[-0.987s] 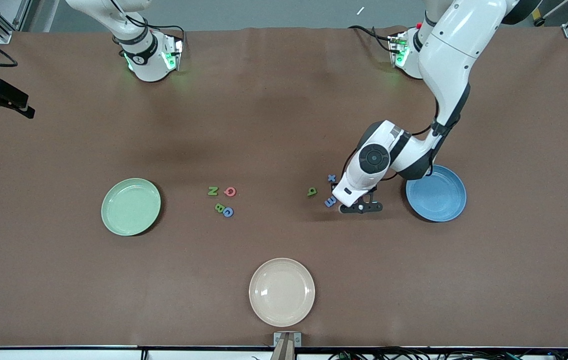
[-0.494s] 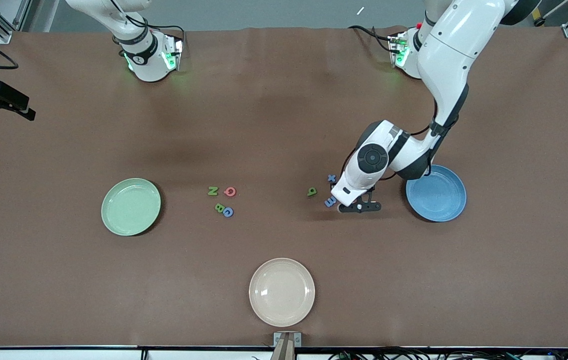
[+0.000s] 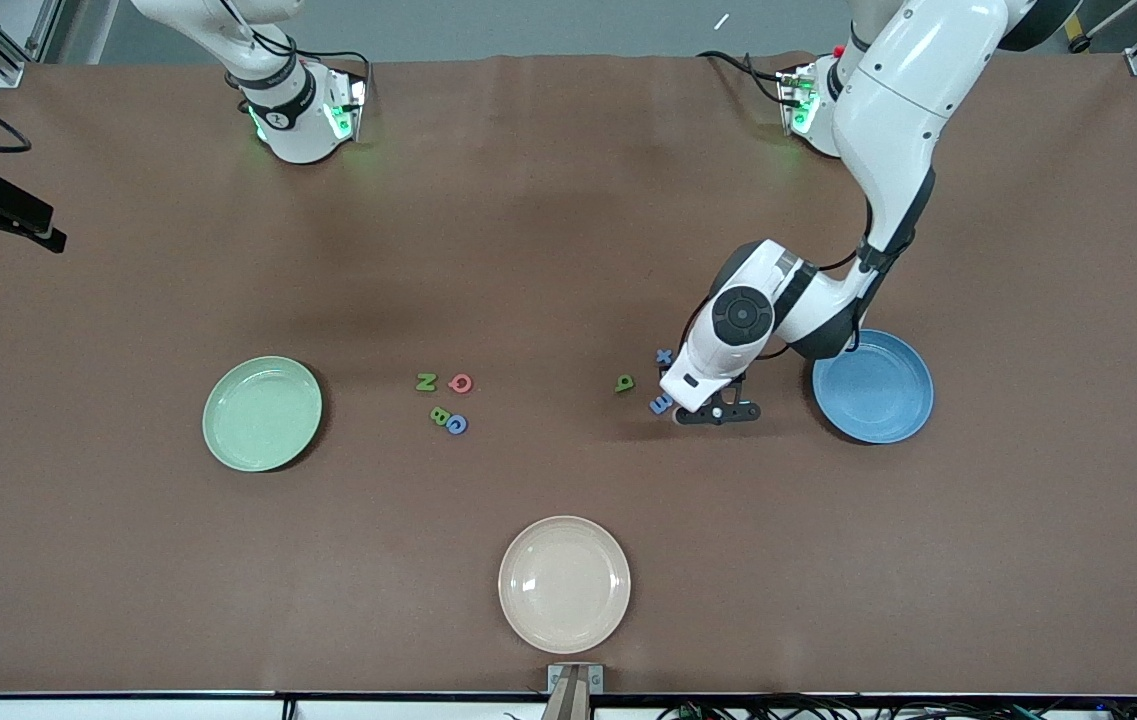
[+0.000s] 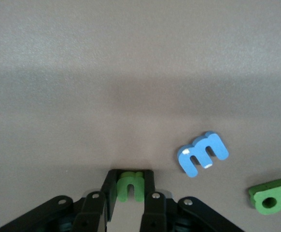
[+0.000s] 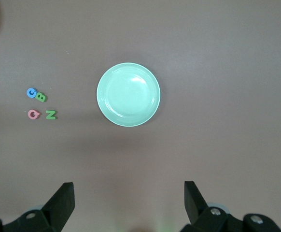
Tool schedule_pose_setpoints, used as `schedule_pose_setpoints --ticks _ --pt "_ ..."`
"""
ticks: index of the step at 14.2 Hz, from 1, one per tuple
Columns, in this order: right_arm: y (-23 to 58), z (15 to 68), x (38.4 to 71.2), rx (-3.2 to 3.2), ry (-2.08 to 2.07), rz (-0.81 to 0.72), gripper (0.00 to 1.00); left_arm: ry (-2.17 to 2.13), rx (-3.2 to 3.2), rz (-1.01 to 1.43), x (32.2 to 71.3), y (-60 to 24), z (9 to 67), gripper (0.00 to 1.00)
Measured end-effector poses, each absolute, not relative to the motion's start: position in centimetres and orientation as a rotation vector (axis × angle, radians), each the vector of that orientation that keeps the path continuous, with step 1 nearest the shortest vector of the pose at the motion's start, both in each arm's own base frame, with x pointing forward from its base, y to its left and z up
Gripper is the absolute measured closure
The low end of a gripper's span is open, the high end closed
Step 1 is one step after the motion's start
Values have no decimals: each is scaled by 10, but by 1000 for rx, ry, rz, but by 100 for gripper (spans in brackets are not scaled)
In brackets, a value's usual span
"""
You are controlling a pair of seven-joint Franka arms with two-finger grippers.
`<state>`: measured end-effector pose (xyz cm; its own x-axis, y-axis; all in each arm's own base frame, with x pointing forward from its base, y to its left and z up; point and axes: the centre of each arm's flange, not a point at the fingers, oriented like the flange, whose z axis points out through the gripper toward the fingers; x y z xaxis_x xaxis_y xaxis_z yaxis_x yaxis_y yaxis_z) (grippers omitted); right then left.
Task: Sort upper and lower case letters into plates
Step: 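Carry the green n over the blue plate with the left gripper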
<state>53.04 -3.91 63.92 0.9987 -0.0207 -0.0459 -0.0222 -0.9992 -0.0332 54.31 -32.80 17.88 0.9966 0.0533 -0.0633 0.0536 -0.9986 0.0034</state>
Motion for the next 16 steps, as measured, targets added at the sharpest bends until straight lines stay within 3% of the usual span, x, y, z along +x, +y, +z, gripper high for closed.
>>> schedule_pose_setpoints --ticks 4,9,16 --pt "-42 638 530 -3106 42 84 0 101 3166 -87 558 -309 219 74" --pt "-44 634 531 -3105 48 102 0 -77 3236 -134 573 -218 289 74" --pt "-46 635 531 -3105 57 97 0 -354 3182 -135 574 -40 269 74"
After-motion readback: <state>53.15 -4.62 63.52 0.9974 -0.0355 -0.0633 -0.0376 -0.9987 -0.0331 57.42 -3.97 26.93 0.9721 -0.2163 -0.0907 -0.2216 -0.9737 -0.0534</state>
